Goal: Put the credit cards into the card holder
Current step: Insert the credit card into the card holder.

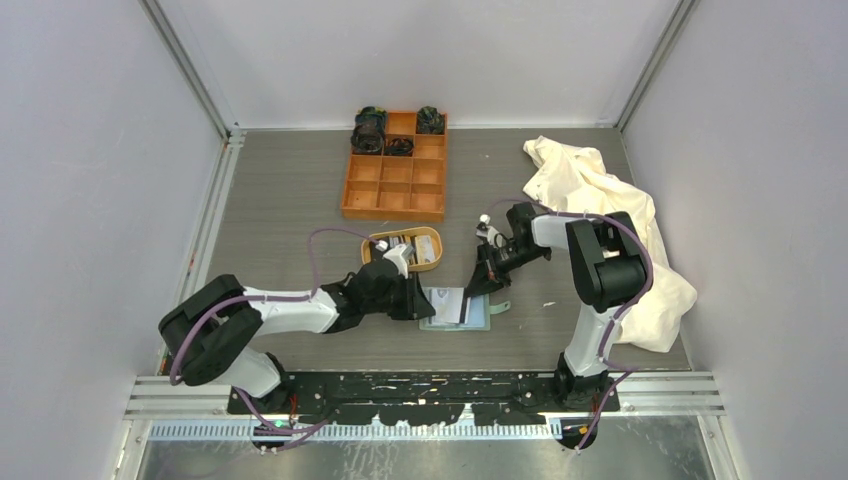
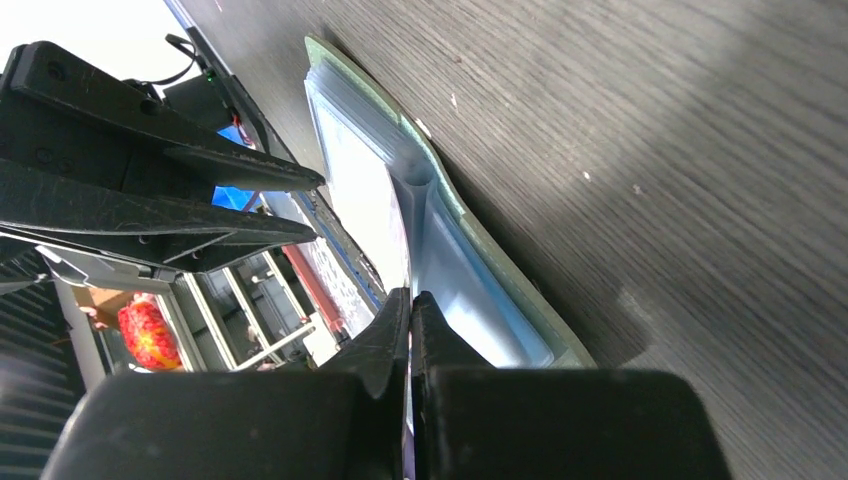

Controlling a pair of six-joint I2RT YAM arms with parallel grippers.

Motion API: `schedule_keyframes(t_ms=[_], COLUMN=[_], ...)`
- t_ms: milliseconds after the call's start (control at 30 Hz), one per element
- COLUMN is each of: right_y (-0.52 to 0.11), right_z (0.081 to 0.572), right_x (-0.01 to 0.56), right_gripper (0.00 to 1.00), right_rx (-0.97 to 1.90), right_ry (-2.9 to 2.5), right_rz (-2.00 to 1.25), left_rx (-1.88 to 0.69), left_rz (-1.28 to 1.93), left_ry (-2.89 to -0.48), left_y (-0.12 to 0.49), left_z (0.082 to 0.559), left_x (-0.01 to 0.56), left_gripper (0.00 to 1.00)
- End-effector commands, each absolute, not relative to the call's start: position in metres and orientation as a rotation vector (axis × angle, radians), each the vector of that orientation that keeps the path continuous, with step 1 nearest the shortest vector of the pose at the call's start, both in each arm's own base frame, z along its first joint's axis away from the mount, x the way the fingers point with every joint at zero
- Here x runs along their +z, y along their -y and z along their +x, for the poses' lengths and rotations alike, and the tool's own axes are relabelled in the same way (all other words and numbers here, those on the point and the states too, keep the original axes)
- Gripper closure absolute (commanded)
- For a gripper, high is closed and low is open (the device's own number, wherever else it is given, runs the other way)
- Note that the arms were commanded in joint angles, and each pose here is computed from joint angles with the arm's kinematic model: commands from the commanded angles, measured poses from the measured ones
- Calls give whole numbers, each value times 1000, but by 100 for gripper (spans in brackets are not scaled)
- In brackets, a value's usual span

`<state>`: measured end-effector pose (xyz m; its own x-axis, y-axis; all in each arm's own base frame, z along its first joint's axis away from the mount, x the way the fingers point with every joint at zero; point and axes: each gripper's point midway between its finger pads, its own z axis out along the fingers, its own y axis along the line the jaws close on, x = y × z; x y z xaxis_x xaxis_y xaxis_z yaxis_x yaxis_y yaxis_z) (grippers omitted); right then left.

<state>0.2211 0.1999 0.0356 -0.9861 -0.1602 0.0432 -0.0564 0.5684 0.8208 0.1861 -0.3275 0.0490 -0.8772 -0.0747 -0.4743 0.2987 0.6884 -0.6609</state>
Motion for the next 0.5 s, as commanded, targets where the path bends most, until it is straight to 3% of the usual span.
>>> schedule_keyframes(t_ms=[0, 467], right_y=[-200, -203], right_z=[220, 216], right_x=[31, 32], right_gripper=[99, 99], right_rx=[-1359, -1361], right_ry=[2692, 2685], right_rz=[136, 132], left_rx=[-1002, -980], left_rz=[149, 155], left_ry=[-2414, -2465], left_y=[313, 310], left_z=[189, 184], left_x=[53, 44], left_gripper=[69, 66])
